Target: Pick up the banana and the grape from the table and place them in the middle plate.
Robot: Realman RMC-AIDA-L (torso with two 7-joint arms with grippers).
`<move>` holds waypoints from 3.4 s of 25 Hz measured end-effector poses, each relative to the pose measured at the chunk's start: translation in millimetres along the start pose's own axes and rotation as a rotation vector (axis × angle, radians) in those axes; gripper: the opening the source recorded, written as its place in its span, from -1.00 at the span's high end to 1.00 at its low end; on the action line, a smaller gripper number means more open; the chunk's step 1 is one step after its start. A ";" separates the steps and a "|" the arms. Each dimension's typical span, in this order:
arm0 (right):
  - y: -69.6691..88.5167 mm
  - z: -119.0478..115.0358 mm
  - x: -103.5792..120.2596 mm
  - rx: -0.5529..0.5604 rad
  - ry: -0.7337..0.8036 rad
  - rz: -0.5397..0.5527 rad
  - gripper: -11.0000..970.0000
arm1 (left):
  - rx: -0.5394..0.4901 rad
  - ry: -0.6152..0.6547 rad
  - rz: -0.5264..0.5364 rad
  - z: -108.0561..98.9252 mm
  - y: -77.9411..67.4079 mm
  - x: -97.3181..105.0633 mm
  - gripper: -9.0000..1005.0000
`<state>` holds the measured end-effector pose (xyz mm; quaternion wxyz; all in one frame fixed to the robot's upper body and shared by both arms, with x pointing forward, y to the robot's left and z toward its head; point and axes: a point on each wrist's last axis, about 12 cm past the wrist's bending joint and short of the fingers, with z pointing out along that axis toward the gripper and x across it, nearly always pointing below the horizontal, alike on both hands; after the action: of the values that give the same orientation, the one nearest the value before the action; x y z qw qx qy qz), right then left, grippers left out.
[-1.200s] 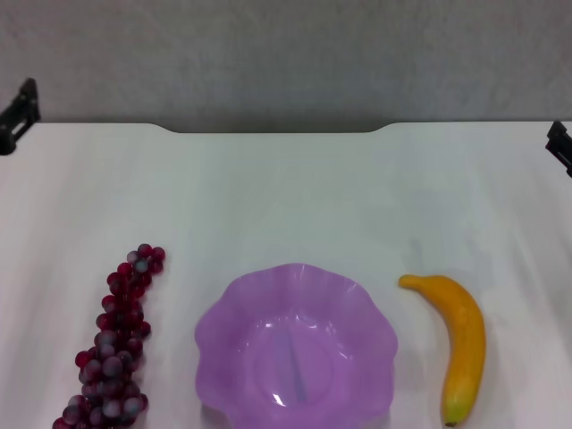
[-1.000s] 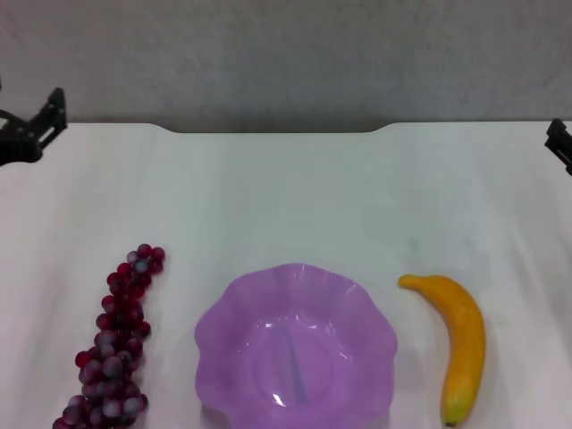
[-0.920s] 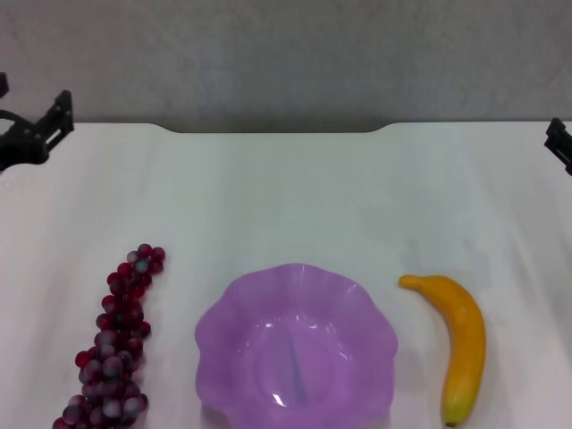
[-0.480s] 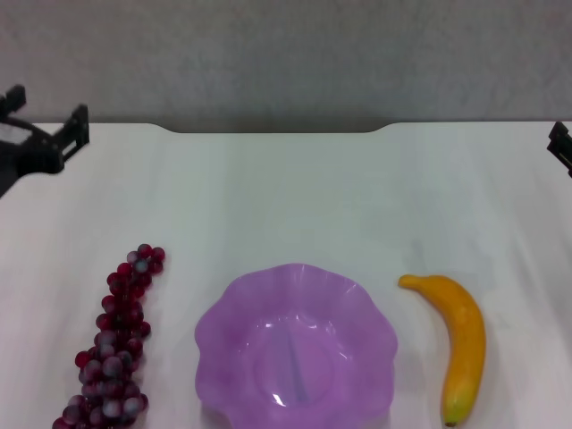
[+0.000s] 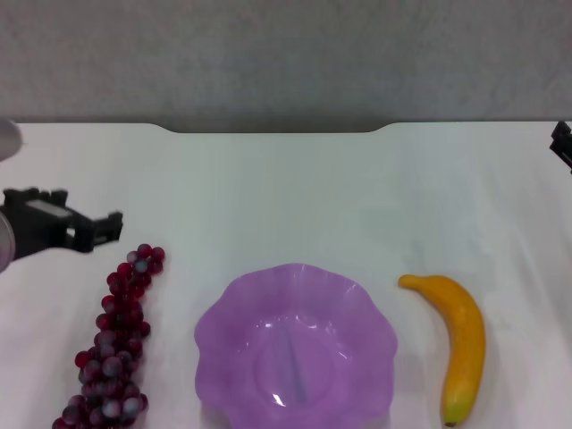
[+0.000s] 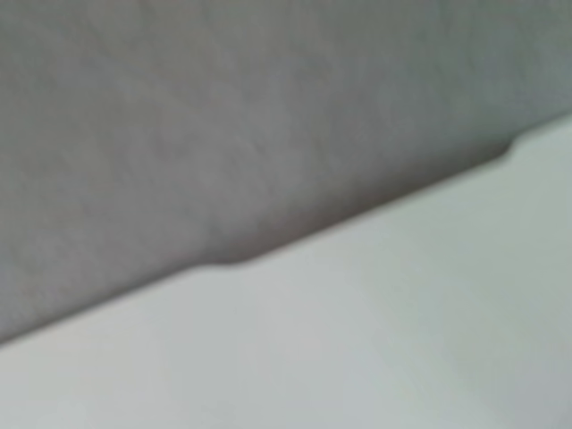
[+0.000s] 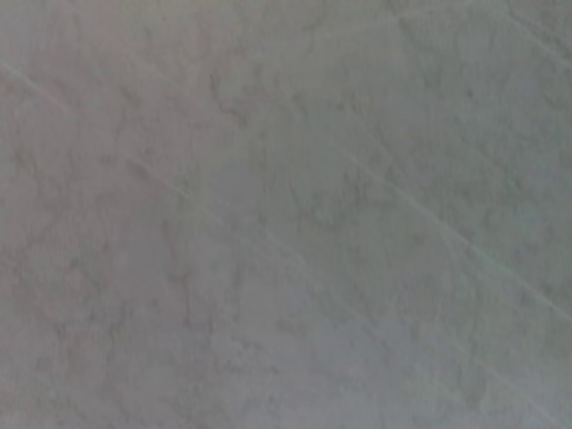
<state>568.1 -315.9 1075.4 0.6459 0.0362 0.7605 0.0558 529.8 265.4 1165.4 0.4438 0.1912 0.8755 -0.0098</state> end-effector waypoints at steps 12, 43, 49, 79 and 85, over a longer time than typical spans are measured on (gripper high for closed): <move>1.6 0.2 -3.2 -0.005 -0.011 0.004 -0.79 | 0.034 0.300 -0.032 1.4 -11.9 -18.5 -0.54; 3.0 1.7 -5.1 -0.011 -0.015 0.000 -0.79 | 0.019 0.633 -0.015 62.8 -26.0 8.2 -0.53; 3.5 2.2 -5.5 -0.012 -0.016 0.000 -0.79 | 0.013 0.657 -0.018 73.8 -24.7 15.0 -0.53; 4.0 2.7 -5.7 -0.014 -0.016 0.000 -0.79 | 0.023 0.654 0.030 79.7 -28.2 16.1 0.59; 3.8 2.5 -5.0 -0.013 -0.014 -0.001 -0.79 | 0.029 0.635 0.047 79.9 -29.2 13.4 0.63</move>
<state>571.3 -312.7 1080.4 0.6514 0.0319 0.7556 0.0602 574.4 227.7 1102.1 0.1456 0.2112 0.9653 0.0483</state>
